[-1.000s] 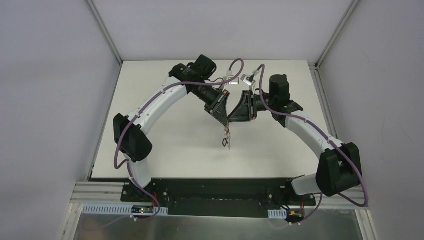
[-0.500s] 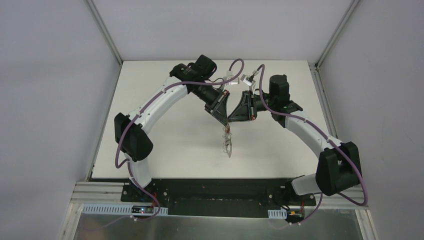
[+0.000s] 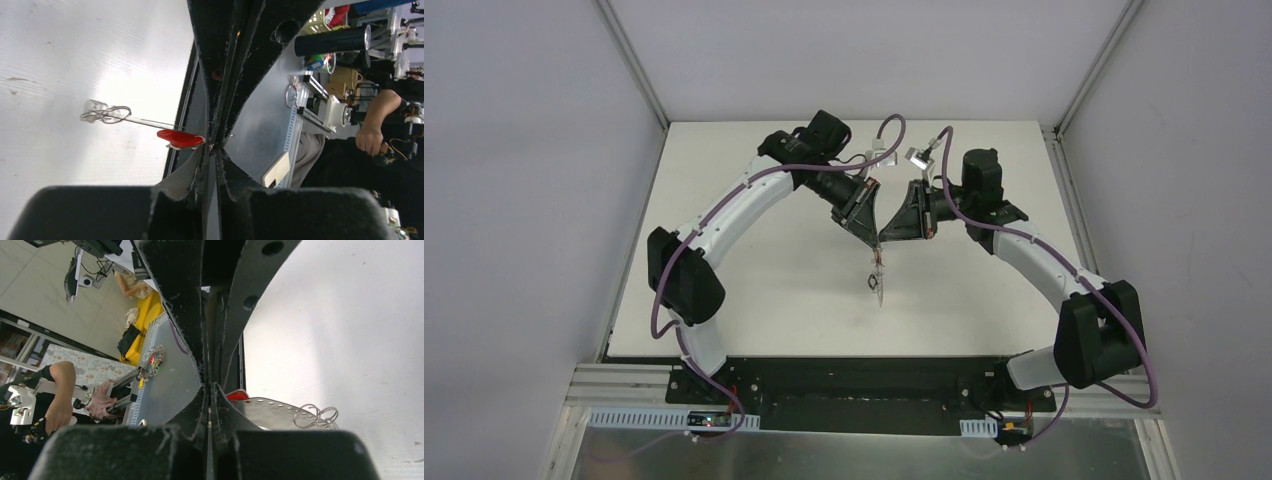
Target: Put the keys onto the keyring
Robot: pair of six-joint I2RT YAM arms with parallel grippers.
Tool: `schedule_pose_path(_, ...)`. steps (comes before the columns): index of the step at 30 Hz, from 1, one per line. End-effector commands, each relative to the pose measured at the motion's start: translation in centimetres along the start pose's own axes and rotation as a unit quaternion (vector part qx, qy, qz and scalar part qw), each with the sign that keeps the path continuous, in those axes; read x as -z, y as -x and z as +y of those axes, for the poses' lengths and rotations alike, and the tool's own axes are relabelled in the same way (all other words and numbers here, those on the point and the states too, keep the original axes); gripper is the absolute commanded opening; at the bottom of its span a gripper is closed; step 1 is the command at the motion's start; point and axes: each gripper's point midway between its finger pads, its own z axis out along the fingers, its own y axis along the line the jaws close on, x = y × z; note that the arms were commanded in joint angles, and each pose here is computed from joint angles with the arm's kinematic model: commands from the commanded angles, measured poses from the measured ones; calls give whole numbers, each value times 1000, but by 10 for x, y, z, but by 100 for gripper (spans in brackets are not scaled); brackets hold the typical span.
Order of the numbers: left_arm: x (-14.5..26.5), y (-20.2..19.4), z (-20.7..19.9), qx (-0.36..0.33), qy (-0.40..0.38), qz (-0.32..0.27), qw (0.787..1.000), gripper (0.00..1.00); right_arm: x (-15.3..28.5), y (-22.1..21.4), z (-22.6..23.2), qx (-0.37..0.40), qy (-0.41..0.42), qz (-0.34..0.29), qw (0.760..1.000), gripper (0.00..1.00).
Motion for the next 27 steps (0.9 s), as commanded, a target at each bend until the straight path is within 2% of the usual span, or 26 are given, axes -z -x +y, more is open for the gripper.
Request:
schedule_pose_path(1, 24, 21, -19, -108, 1, -73, 991, 15, 3, 25, 12, 24, 8, -16, 1000, 0)
schedule_pose_path(5, 30, 21, -16, -182, 26, -96, 978, 26, 6, 34, 12, 10, 6, -37, 999, 0)
schedule_pose_path(16, 30, 29, -4, -329, 60, -161, 929, 36, 8, 44, 8, -15, -3, -54, 998, 0)
schedule_pose_path(27, 19, 25, -1, -360, 62, -140, 920, 36, 9, 44, 3, -26, -7, -56, 998, 0)
